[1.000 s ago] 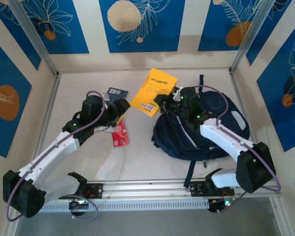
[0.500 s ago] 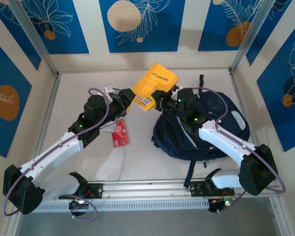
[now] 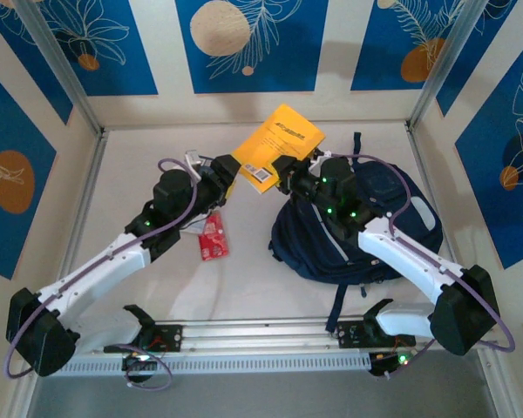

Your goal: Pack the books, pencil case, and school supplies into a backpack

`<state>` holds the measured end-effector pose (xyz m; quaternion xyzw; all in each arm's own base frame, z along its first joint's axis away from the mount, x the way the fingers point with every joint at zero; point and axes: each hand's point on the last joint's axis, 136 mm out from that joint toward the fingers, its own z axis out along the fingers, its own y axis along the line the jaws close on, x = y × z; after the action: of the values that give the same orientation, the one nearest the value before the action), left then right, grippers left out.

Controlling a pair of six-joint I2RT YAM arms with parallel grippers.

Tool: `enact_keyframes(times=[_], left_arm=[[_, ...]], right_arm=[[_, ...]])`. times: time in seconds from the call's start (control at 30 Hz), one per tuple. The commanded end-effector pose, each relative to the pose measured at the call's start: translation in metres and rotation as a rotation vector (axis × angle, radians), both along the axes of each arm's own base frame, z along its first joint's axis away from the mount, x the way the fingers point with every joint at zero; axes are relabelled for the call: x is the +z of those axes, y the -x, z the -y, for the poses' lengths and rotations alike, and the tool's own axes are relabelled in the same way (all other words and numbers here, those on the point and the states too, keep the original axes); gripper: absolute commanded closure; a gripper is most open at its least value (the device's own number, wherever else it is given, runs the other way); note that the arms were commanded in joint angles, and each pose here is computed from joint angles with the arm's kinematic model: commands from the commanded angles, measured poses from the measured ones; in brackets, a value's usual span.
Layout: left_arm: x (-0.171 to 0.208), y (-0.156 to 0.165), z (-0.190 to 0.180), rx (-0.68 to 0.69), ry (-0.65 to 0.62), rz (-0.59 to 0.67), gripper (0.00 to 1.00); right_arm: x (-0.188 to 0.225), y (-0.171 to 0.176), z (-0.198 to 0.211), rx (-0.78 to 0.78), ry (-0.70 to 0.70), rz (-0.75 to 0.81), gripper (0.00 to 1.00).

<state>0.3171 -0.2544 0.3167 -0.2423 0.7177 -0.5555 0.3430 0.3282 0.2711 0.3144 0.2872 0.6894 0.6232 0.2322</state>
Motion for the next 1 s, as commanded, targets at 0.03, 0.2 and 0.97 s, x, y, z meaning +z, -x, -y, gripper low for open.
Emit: enact_keyframes(times=[0.03,0.2,0.97], left_arm=[[0.020,-0.011,0.009,0.027,0.039,0.062,0.23],[0.021,-0.024,0.014,0.051,0.103,0.087,0.37],[0.035,-0.017,0.015,0.049,0.168,0.151,1.00]], right_arm=[[0.056,0.003,-0.002,-0.015,-0.109,0.133,0.99],[0.057,0.005,-0.006,-0.013,-0.126,0.128,0.99],[0.007,0.011,0.017,-0.071,0.088,0.059,0.62]])
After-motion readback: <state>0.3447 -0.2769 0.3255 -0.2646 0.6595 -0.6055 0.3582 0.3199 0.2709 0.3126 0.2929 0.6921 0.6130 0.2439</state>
